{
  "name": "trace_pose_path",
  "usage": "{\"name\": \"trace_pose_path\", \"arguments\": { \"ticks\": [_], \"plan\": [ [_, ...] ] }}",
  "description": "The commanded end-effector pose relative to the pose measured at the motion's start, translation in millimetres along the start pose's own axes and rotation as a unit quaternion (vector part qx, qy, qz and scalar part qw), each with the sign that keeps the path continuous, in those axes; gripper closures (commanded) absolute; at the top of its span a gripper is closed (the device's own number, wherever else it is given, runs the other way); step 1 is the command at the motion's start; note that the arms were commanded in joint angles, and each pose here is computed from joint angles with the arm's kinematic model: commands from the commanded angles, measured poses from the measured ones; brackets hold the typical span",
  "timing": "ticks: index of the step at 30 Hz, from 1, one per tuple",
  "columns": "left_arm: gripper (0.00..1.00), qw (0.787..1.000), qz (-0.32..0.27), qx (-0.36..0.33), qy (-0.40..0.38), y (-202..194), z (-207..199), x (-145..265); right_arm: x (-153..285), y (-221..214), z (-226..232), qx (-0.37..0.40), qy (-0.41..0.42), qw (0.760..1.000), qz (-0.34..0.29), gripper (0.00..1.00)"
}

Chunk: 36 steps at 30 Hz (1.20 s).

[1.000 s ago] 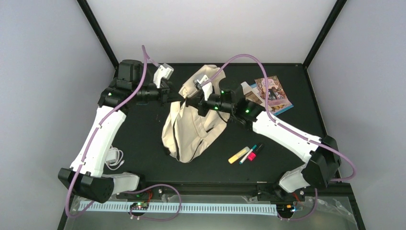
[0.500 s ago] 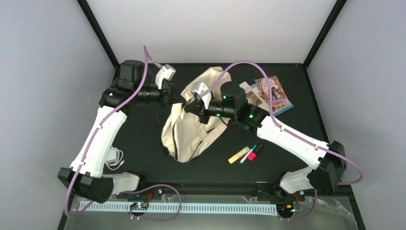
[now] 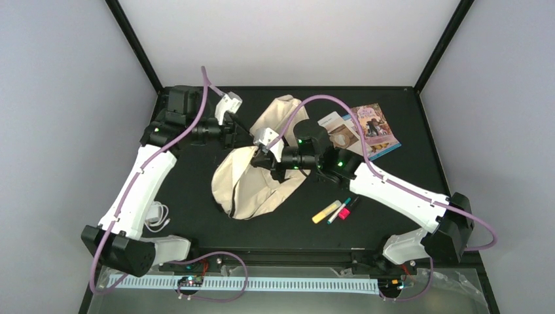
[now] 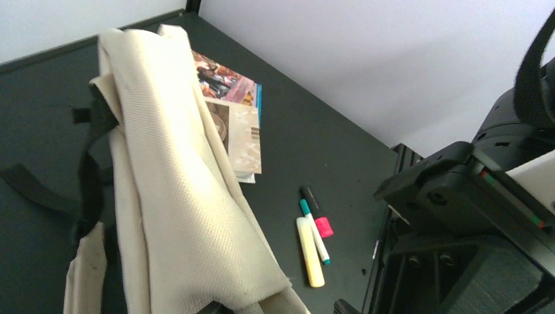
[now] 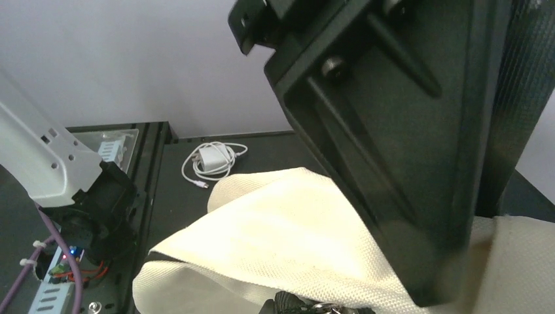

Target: Pack the student bag

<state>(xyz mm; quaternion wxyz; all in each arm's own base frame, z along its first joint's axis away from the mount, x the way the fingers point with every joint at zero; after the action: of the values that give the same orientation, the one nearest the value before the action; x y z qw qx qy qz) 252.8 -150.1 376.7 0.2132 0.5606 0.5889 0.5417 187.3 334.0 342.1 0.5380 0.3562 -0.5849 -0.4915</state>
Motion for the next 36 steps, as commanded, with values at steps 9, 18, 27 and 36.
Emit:
{"name": "trace_pose_path", "arguments": {
  "ticks": [9, 18, 27, 36],
  "plan": [
    [0.72, 0.994, 0.092, -0.024, 0.05, -6, 35, -20, 2, -12, 7, 0.014, 0.016, 1.0, 0.016, 0.99],
    [0.98, 0.998, 0.018, -0.014, 0.063, 27, 35, -18, -12, -16, 8, 0.007, 0.032, 0.999, 0.042, 0.99],
    [0.98, 0.988, -0.043, -0.047, 0.14, 69, 40, -1, -15, -13, 58, 0.058, 0.085, 0.993, 0.051, 0.99],
    [0.99, 0.983, -0.069, -0.068, 0.158, 98, 34, 24, -19, -72, 60, -0.008, 0.081, 0.989, 0.125, 0.99]
  ]
}}
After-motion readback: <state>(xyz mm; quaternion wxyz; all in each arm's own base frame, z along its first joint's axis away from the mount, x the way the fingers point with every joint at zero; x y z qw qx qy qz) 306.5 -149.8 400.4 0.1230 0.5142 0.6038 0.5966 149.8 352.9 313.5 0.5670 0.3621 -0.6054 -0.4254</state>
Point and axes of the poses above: each gripper's point midway between its finger pads, its own x axis back along the fingers, its own z axis along the line the jaws close on, y = z × x, the point moved 7 cm from there along x, back along the fingers, and after that the axes turned 5 degrees about -x, right-handed, at the moved point
